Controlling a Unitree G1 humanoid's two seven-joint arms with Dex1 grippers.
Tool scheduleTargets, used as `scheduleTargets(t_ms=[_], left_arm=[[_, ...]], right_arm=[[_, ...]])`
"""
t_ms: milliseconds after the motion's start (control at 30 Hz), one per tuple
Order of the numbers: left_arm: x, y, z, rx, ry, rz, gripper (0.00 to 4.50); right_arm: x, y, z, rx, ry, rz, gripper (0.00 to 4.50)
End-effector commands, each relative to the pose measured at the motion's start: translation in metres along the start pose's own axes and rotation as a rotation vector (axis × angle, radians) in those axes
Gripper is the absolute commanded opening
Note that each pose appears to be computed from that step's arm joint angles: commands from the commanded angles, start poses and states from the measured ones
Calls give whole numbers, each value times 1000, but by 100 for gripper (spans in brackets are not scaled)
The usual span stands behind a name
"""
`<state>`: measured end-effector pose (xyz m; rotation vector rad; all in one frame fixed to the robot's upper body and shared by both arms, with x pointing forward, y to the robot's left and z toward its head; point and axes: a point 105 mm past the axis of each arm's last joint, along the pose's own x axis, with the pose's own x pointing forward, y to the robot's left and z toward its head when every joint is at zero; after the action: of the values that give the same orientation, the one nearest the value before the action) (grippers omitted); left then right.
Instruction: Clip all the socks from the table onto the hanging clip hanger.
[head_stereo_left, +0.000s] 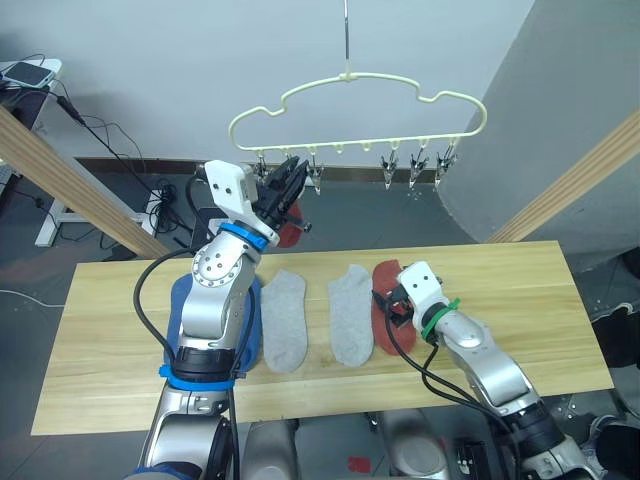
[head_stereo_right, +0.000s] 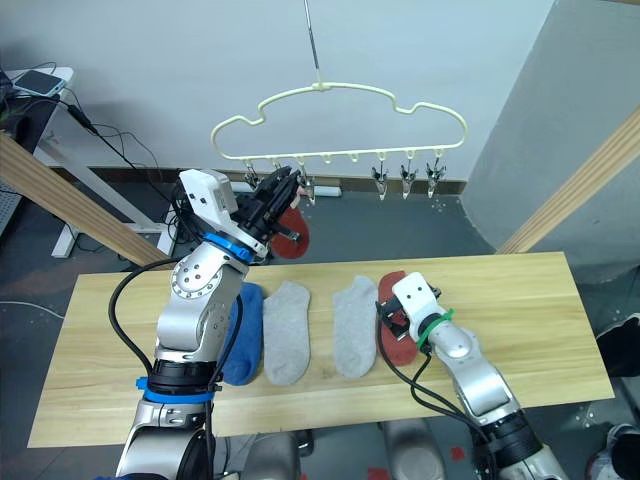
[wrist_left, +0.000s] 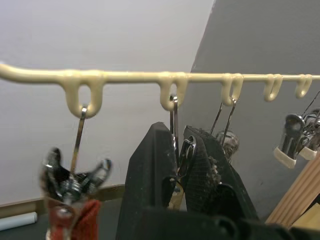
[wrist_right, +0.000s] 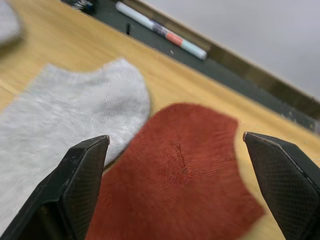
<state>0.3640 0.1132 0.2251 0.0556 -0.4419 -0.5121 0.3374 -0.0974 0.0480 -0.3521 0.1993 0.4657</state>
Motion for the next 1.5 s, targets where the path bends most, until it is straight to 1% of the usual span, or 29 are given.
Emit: scheduleTargets(t_ms=[33, 133, 167, 200, 267, 333, 500, 567, 600, 633, 767, 833, 967, 1067, 1300, 1433, 1500], left_arm=[[-2, -4, 15, 17, -48, -23, 26], [-2, -4, 15, 15, -46, -25, 26], [-2, -5, 15, 14, -46, -27, 26], [-2, -5, 15, 13, -46, -29, 26], [-3, -6, 15, 8, -42, -36, 26], [-4, -5, 15, 5, -38, -40, 26], [-5, -6, 17, -7, -33, -72, 26], [-6, -7, 18, -19, -29, -91, 26], [-6, -7, 19, -29, -26, -103, 26], [-6, -8, 20, -40, -24, -114, 26], [-8, -9, 25, -77, -17, -155, 26], [-9, -11, 28, -100, -8, -177, 26], [-11, -14, 32, -139, 9, -208, 26], [-11, -15, 36, -155, 13, -221, 26], [-11, -18, 39, -180, 25, -233, 26], [-11, -20, 39, -188, 32, -239, 26], [-12, -20, 38, -189, 34, -239, 26]], right_arm=[[8, -10, -12, 48, 13, -65, 450], [11, -9, -23, 133, 46, -74, 450], [11, -8, -29, 158, 68, -70, 423], [11, -8, -33, 174, 82, -66, 414], [10, -7, -42, 233, 114, -67, 362], [9, -6, -44, 258, 124, -63, 290], [7, -12, -38, 200, 100, -68, 112], [6, -11, -30, 153, 71, -49, 43], [6, -10, -20, 96, 36, -23, 11], [5, -6, -5, 25, -15, 9, 0], [2, 10, 38, -179, -175, 103, 0], [-2, 27, 66, -330, -296, 166, 0], [-4, 54, 106, -562, -481, 241, 0], [0, 60, 127, -663, -567, 242, 0], [9, 60, 153, -723, -667, 205, 0], [12, 59, 157, -728, -689, 197, 0], [13, 56, 161, -732, -704, 170, 0]])
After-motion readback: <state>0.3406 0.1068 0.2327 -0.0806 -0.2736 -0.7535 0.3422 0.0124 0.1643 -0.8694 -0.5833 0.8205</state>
